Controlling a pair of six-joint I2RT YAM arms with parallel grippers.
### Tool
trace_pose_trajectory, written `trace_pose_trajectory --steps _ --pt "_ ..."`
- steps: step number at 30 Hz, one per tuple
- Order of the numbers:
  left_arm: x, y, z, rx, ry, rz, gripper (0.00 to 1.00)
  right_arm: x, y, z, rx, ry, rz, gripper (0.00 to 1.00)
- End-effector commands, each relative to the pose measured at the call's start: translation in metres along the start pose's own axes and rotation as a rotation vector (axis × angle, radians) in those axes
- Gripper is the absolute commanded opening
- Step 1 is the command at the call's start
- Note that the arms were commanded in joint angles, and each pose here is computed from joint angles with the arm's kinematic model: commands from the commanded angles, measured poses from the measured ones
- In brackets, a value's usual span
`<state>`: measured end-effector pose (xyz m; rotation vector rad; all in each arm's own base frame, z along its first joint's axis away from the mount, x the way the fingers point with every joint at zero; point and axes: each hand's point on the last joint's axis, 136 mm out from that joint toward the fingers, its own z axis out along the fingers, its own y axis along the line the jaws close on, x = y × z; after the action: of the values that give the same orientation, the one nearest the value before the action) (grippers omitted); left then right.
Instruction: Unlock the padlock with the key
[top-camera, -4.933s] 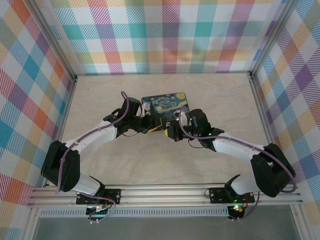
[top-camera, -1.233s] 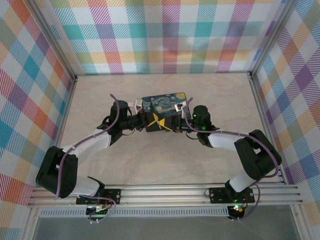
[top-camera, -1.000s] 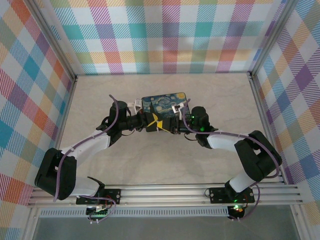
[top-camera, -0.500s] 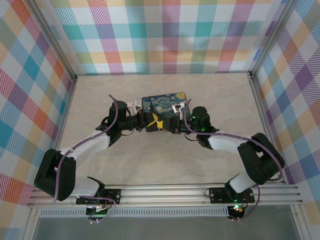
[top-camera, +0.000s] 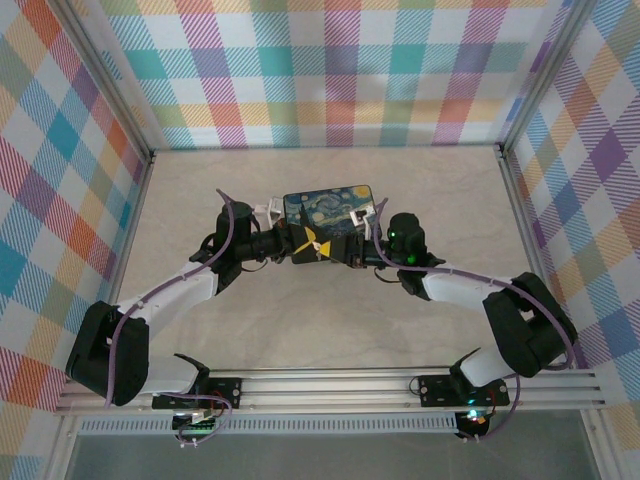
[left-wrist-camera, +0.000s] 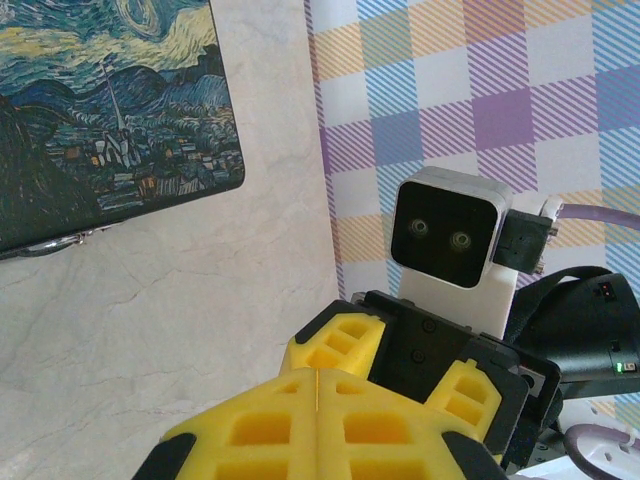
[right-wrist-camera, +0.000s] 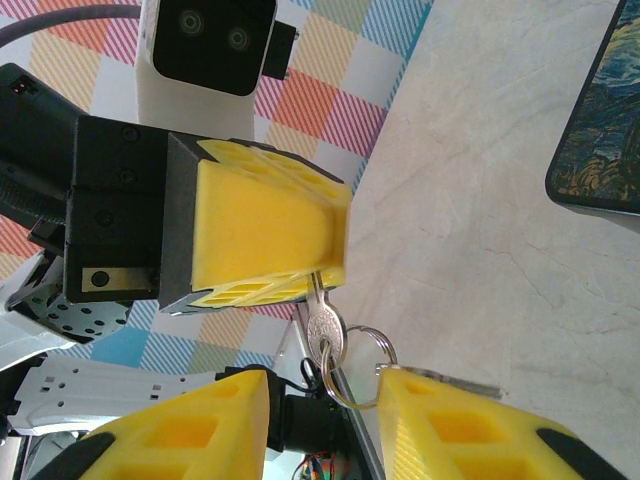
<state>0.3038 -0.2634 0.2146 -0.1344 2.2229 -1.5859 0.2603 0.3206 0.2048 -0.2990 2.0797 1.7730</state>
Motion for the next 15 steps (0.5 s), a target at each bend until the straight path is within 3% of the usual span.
trace_pose_trajectory --steps 1,15 --pt "-0.0034 -0.0172 -0.0053 0.050 0.001 0.028 0.00 -0.0087 0.0121 0.0059 -0.033 -0.011 -0.041 0.34" --pt "-0.0018 -0.0193 -0.0068 0.058 0.001 0.035 0.00 -0.0117 0.0173 0.0139 -0.063 -0.006 -0.037 0.28"
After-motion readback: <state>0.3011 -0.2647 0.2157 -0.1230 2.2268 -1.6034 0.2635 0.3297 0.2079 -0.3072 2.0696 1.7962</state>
